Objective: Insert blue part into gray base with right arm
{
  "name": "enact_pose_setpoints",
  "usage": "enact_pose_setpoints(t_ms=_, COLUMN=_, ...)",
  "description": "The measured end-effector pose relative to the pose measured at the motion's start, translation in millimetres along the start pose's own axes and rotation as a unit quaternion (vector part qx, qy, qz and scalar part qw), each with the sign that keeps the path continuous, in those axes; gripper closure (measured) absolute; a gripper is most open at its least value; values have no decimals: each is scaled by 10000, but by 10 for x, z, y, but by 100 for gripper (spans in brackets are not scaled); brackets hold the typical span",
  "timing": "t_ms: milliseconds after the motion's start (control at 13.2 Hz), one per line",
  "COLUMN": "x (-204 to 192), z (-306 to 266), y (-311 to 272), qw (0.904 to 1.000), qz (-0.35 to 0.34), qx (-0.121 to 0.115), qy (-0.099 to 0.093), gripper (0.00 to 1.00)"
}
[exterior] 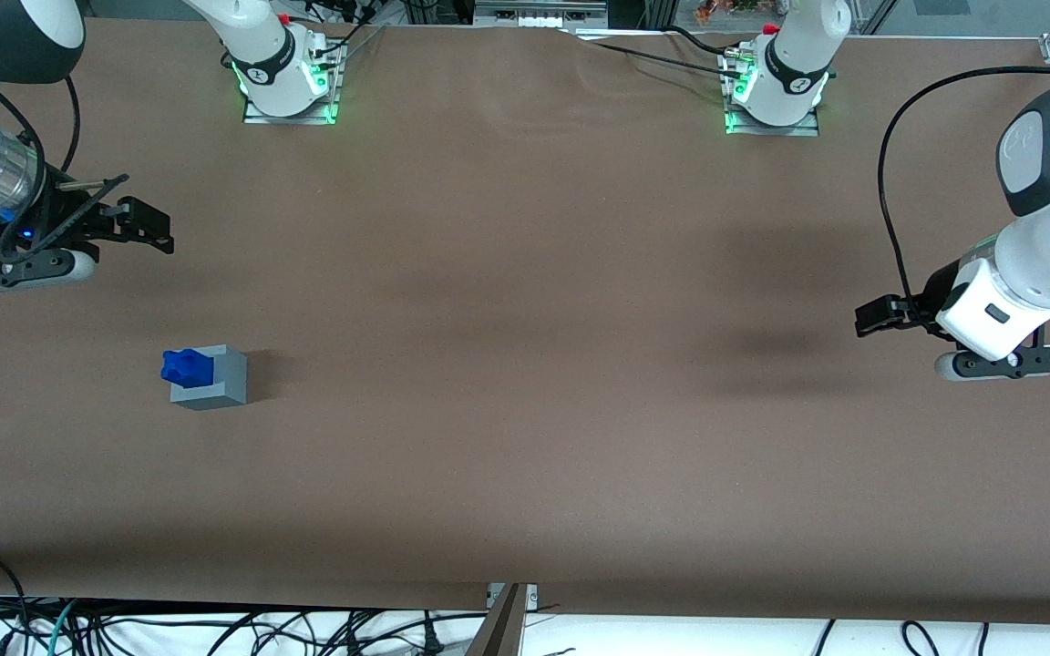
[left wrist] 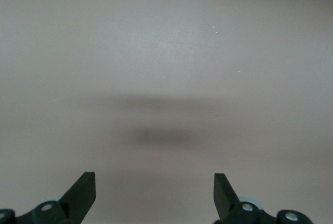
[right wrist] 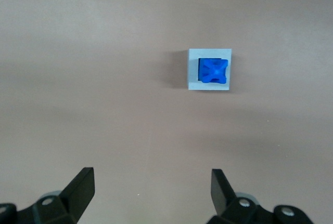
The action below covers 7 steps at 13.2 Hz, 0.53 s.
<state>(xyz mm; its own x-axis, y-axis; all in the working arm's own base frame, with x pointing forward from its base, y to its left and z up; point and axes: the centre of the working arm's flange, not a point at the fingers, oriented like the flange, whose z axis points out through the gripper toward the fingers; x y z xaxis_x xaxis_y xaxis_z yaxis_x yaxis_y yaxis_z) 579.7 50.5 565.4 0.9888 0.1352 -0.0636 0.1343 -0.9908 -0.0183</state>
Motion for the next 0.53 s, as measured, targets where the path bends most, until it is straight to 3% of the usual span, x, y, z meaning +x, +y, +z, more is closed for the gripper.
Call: enact_pose_setpoints(t_ms=528, x=3, z=-119, y=-14, qw=9999, qz=-19, qx=-36, qy=129, gripper=1)
